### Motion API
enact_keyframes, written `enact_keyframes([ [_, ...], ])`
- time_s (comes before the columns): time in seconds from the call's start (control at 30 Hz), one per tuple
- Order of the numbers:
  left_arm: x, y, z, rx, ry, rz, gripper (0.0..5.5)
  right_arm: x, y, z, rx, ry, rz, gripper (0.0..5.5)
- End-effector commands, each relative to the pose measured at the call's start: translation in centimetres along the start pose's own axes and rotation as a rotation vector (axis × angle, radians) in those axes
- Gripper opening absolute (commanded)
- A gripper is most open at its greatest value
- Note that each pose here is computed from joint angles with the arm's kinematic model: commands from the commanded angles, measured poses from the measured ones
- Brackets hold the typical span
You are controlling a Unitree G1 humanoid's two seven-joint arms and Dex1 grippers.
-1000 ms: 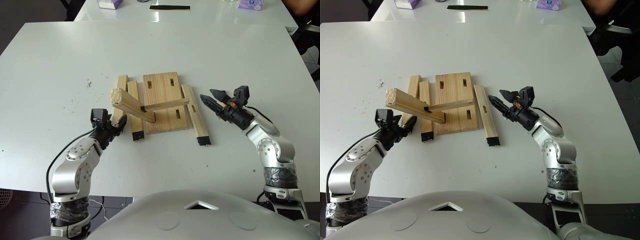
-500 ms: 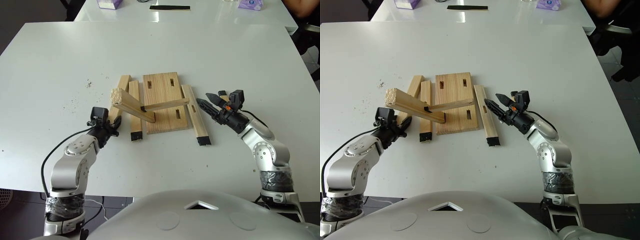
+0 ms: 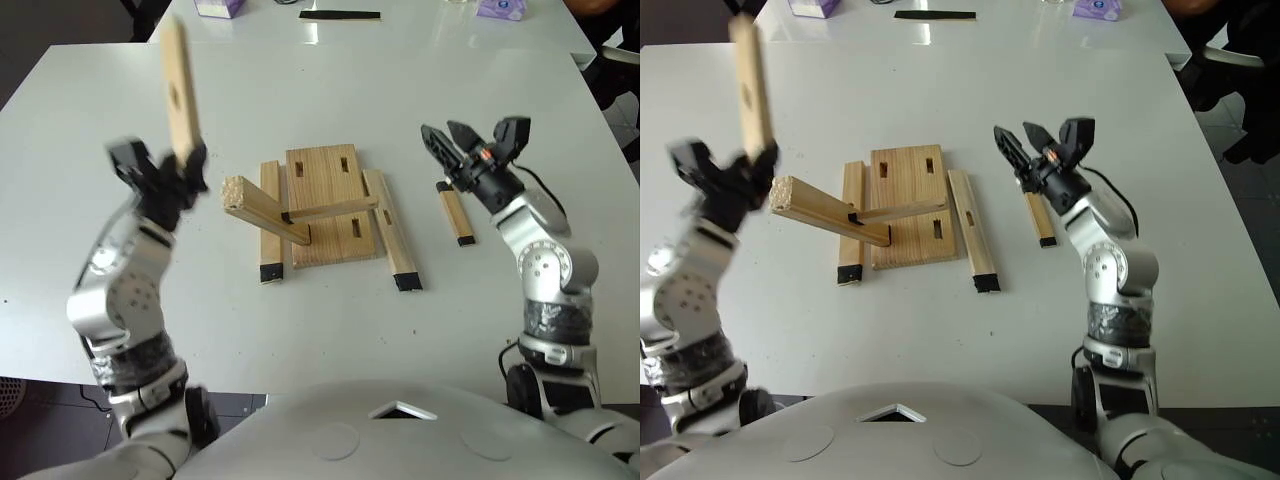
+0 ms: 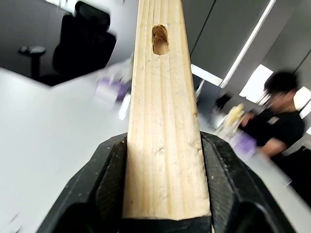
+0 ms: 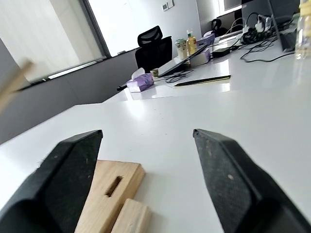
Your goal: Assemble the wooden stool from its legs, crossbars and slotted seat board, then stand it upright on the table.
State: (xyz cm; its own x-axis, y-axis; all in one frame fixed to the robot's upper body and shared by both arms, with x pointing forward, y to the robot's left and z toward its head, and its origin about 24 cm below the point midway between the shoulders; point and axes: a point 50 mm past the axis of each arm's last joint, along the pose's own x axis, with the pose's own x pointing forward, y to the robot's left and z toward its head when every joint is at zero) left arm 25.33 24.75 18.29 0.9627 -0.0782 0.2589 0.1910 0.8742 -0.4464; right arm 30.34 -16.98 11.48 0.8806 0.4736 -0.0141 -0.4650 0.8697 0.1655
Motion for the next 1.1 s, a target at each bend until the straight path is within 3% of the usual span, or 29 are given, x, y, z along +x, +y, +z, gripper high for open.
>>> enact_keyframes([
  [0.03,1.0,-4.1,4.3,-0.194,-0.189,-0.378,2.04,3.6,0.0,4.2,-0.208,-0.074,-0.048,3.43],
  [0.17,0.6,-6.7,5.4,-0.187,-0.167,-0.636,2.04,4.6,2.9,10.3,-0.073,-0.293,0.166,3.43],
  [0.27,0.4,-7.5,4.8,-0.19,-0.072,-0.764,2.04,3.2,5.9,13.5,0.149,-0.389,0.54,3.43],
  [0.43,-0.4,-8.3,2.4,-0.113,0.178,-0.936,2.04,1.8,7.5,15.6,0.257,-0.255,0.894,3.43],
  [0.63,-1.3,-8.2,1.7,-0.05,0.315,-1.064,2.04,0.6,7.3,17.2,0.253,-0.149,1.054,3.43],
  [1.1,-1.6,-8.6,0.5,-0.043,0.376,-1.157,2.04,0.2,8.8,16.5,0.18,-0.075,1.185,3.43],
])
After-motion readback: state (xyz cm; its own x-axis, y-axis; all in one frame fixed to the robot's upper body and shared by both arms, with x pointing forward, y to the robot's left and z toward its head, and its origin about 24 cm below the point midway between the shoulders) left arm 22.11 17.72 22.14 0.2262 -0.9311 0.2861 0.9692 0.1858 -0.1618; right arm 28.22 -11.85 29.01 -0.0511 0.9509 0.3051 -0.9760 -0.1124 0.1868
